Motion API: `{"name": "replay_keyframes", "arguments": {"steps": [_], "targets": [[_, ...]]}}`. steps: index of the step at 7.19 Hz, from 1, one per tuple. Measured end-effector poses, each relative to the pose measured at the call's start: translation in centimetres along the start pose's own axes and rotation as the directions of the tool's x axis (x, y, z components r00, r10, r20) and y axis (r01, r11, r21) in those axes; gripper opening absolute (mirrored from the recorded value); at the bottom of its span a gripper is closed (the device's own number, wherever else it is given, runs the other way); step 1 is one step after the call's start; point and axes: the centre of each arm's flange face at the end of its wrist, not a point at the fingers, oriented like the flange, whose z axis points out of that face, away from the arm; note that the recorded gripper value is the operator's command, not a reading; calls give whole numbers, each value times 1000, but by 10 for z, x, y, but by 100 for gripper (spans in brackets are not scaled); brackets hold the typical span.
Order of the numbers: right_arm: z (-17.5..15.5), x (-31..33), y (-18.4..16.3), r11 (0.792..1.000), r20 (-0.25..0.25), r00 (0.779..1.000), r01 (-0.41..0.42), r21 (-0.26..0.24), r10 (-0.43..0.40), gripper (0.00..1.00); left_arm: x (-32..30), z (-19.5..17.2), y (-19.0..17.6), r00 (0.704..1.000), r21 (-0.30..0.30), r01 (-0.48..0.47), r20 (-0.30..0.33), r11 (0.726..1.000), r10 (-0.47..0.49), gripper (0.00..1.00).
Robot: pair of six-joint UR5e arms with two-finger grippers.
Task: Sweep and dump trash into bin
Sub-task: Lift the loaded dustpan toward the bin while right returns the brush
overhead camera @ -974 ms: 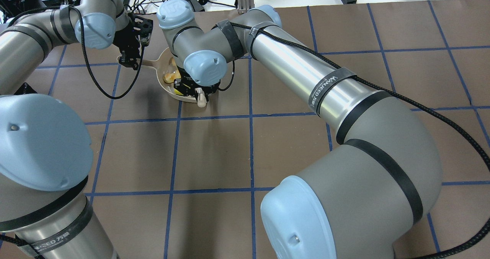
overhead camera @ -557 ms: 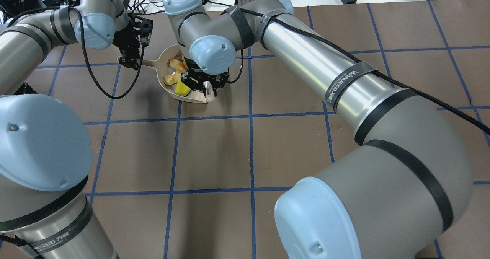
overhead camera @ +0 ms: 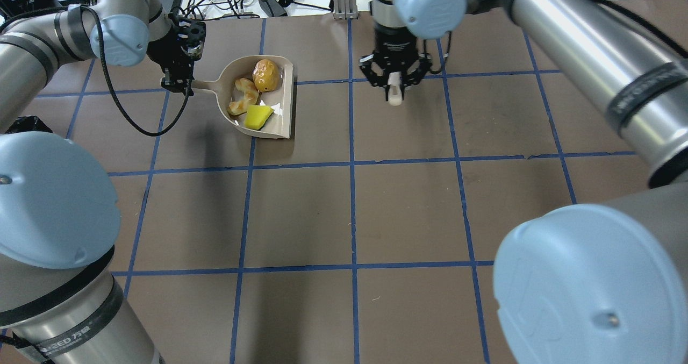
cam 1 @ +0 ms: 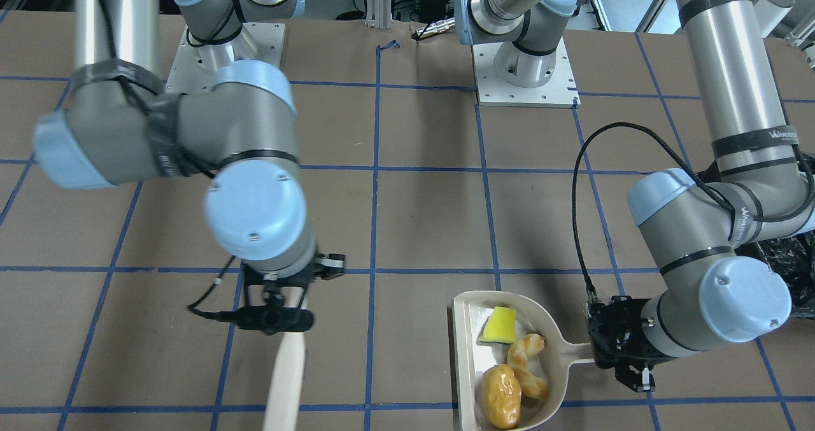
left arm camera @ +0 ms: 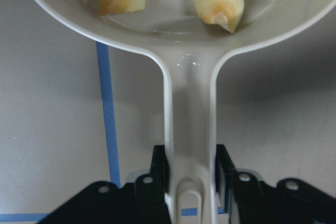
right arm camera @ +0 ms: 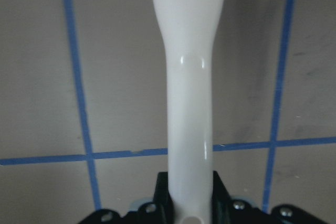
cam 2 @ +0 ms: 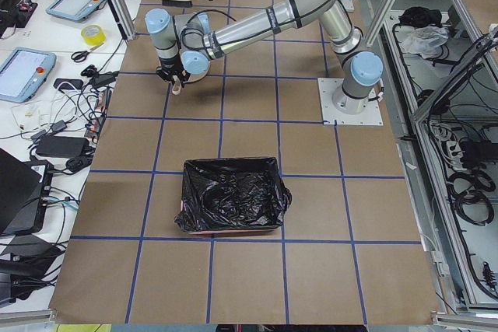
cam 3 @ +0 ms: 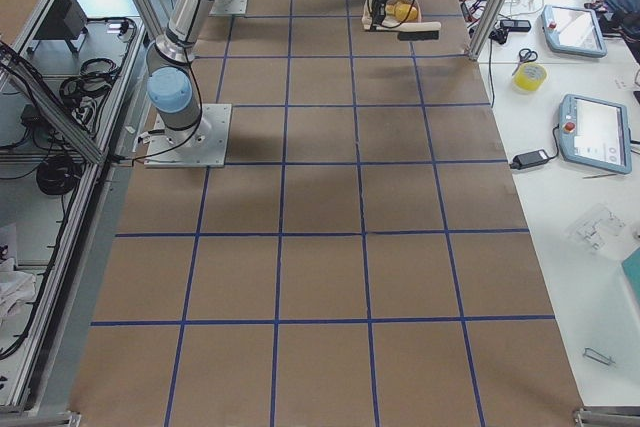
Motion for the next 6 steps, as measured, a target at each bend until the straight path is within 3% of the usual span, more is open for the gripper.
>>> {"name": "replay_keyframes", "arguments": {"steps": [3,6], "targets": [[21,197,18,997,26,999,-24,-73,26,0,13,-47,67,999,79,4,-38,997,-1,0],[61,291,34,994,-5,997,75,-74,-75,0,51,-123,181,989,87,-126,-65,988,132,0]]}}
